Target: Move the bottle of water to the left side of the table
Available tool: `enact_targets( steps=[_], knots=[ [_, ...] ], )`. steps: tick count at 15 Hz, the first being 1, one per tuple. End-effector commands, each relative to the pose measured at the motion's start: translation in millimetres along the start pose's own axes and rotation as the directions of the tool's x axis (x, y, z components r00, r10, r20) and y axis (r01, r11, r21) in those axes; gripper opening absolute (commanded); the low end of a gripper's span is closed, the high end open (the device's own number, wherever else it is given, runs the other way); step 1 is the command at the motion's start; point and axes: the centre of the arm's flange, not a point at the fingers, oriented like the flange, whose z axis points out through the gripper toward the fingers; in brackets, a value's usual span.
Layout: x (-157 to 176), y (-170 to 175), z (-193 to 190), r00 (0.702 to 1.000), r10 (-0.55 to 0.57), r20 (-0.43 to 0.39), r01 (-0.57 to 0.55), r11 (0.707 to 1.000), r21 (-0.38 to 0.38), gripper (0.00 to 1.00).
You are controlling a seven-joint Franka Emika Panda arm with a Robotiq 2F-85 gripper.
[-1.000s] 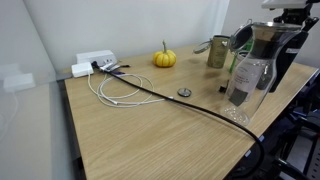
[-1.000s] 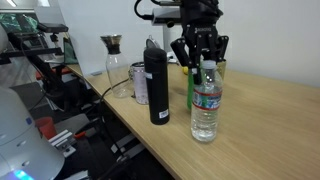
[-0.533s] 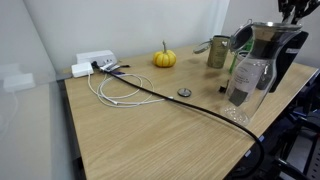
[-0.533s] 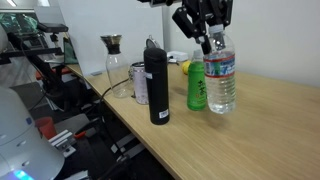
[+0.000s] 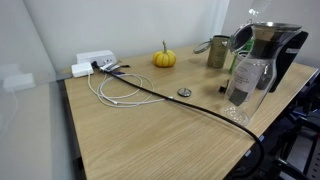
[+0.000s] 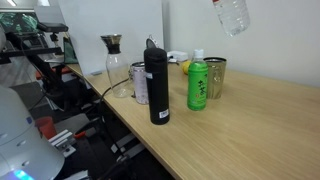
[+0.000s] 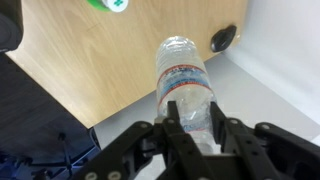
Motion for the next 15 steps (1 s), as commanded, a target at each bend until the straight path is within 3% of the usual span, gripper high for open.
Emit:
enact_targets(
  steps=[1,5,8,11,15],
  knots=[
    [-28,-18,-25,1.000,0.001,0.028,-0.003,0.996,0.094,0.08],
    [-88,-10,-52,0.987,-0.117,0.112,0.096,0.980,0.174,0.08],
    [-135,5,-72,0.959,-0.238,0.150,0.200,0.952,0.231,0.08],
    [-174,28,-84,0.917,-0.366,0.156,0.319,0.911,0.263,0.08],
    [-218,74,-63,0.835,-0.514,0.198,0.462,0.849,0.255,0.08]
  ],
)
